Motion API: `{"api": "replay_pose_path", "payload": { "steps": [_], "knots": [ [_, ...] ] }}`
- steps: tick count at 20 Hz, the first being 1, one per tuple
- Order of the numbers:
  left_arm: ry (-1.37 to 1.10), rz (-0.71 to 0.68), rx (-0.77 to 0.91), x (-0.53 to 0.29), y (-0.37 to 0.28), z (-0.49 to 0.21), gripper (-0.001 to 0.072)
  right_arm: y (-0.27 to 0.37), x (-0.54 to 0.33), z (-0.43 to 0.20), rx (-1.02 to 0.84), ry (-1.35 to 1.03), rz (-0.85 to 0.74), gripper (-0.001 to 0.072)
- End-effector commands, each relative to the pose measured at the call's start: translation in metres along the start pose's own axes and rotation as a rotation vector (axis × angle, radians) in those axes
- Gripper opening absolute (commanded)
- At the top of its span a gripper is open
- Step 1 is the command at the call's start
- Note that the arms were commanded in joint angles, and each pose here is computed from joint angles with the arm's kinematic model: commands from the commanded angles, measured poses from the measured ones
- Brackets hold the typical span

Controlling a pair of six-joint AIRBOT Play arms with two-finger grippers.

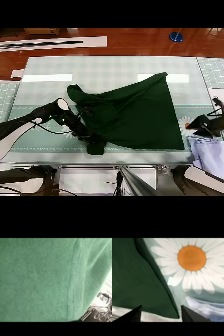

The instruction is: Fold the shirts.

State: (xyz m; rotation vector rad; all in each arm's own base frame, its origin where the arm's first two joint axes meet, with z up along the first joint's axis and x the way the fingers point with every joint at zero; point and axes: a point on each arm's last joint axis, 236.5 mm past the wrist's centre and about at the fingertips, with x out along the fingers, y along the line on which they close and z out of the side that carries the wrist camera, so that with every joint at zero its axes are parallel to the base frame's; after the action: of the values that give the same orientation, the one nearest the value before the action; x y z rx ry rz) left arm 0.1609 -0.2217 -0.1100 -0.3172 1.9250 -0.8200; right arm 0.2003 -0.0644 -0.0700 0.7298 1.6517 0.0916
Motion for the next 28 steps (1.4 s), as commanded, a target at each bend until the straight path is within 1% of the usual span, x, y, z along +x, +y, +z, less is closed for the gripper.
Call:
{"api": "replay_pose_path", "payload": {
  "steps": [1,6,9,11,12,13,14,15,18,19,21,23,25,26,28],
  "knots": [
    [-0.004,-0.002,0.000,0.000,0.000,0.001,0.0025,-0.009,0.027,-0.024,0.025,0.076,0.002,0.0540],
    [-0.004,-0.002,0.000,0.000,-0.001,0.001,0.0025,-0.004,0.049,-0.030,0.063,0.067,0.046,0.0539],
    [-0.004,-0.002,0.000,0.000,-0.001,0.001,0.0025,-0.008,0.061,-0.035,0.143,0.064,0.039,0.0537],
    [-0.004,-0.003,0.001,0.000,-0.001,0.001,0.0025,-0.009,0.073,-0.041,0.165,0.072,0.024,0.0520],
    [-0.004,-0.003,0.000,0.000,-0.001,0.001,0.0025,-0.007,0.080,-0.043,0.152,0.080,0.014,0.0500],
    [-0.005,-0.005,0.001,0.000,-0.001,0.001,0.0025,-0.003,0.084,-0.043,0.130,0.085,0.009,0.0336],
    [-0.007,-0.009,0.003,0.000,-0.002,0.002,0.0025,0.003,0.086,-0.041,0.109,0.084,0.009,0.0102],
    [-0.011,-0.008,0.015,-0.001,-0.003,0.003,0.0024,0.012,0.085,-0.039,0.091,0.086,0.027,0.0028],
    [-0.085,0.001,0.089,-0.022,-0.018,0.017,0.0022,0.055,0.059,-0.025,-0.026,0.053,0.157,0.0027],
    [-0.141,0.008,0.129,-0.038,-0.028,0.027,0.0022,0.069,0.041,-0.014,-0.059,0.005,0.184,0.0027],
    [-0.315,0.026,0.233,-0.094,-0.061,0.049,0.0021,0.111,-0.012,0.019,-0.140,-0.182,0.257,0.0027],
    [-0.553,0.062,0.364,-0.178,-0.107,0.062,0.0022,0.177,-0.090,0.050,-0.243,-0.456,0.405,0.0027],
    [-0.824,0.117,0.480,-0.276,-0.156,0.052,0.0022,0.239,-0.181,0.053,-0.372,-0.720,0.523,0.0027],
    [-0.977,0.159,0.545,-0.329,-0.182,0.037,0.0022,0.265,-0.225,0.045,-0.442,-0.831,0.550,0.0027],
    [-1.278,0.253,0.650,-0.423,-0.231,-0.009,0.0023,0.306,-0.300,0.018,-0.550,-1.012,0.555,0.0027]
  ]
}}
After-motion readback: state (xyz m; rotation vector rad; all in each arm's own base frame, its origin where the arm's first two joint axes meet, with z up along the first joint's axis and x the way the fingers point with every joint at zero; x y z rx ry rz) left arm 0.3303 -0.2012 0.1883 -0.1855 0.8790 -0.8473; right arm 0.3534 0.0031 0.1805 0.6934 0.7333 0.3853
